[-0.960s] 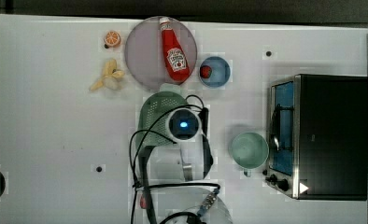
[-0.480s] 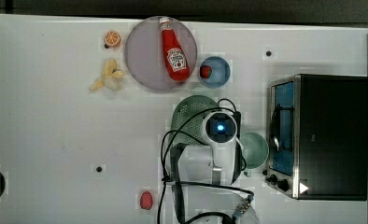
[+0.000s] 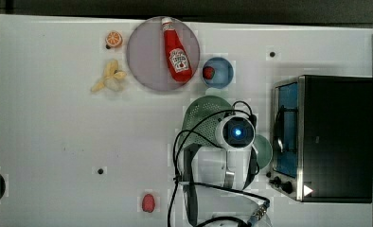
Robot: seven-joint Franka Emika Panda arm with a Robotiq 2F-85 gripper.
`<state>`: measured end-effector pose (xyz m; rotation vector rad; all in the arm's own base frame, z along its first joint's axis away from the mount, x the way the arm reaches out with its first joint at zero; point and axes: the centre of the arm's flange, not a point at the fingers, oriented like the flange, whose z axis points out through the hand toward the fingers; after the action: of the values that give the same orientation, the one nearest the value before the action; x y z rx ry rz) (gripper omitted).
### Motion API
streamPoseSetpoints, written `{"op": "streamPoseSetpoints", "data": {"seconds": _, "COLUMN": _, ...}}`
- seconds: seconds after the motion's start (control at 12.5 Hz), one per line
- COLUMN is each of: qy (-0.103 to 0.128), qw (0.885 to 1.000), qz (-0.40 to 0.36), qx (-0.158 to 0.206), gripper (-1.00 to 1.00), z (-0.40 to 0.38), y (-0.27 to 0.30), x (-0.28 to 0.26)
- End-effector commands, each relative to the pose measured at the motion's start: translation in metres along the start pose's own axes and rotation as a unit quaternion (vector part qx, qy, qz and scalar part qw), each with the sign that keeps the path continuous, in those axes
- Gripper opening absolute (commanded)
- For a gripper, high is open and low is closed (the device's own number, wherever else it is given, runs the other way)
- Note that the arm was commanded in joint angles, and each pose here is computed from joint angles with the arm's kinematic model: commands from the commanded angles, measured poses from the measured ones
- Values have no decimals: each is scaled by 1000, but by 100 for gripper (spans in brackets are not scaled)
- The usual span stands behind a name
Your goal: Drag strainer left to right.
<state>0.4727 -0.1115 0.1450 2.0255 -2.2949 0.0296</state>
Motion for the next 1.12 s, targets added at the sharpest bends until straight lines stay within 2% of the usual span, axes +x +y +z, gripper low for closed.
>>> {"op": "streamPoseSetpoints", "data": {"seconds": 0.08, "qy": 2, "qw": 992, "qz": -121, "qx": 31, "gripper": 100, "z": -34, "y": -18, "x": -27}}
{"op": "streamPoseSetpoints", "data": {"seconds": 0.32, "qy": 6, "qw": 982, "qz": -186, "qx": 20, "gripper": 100, "z": -86, "y": -21, "x": -49}}
{"op": "streamPoseSetpoints", "data": {"seconds": 0.56, "qy": 17, "qw": 975, "qz": -220, "qx": -18, "gripper": 100, "z": -167, "y": -25, "x": -66}}
{"op": "streamPoseSetpoints", "data": {"seconds": 0.72, "qy": 22, "qw": 968, "qz": -247, "qx": -28, "gripper": 100, "z": -230, "y": -22, "x": -70}}
{"op": "streamPoseSetpoints", "data": {"seconds": 0.8, "qy": 15, "qw": 963, "qz": -268, "qx": -27, "gripper": 100, "z": -262, "y": -18, "x": -69}}
{"op": "streamPoseSetpoints", "data": {"seconds": 1.12, "qy": -44, "qw": 944, "qz": -326, "qx": 4, "gripper": 100, "z": -373, "y": 14, "x": -58}}
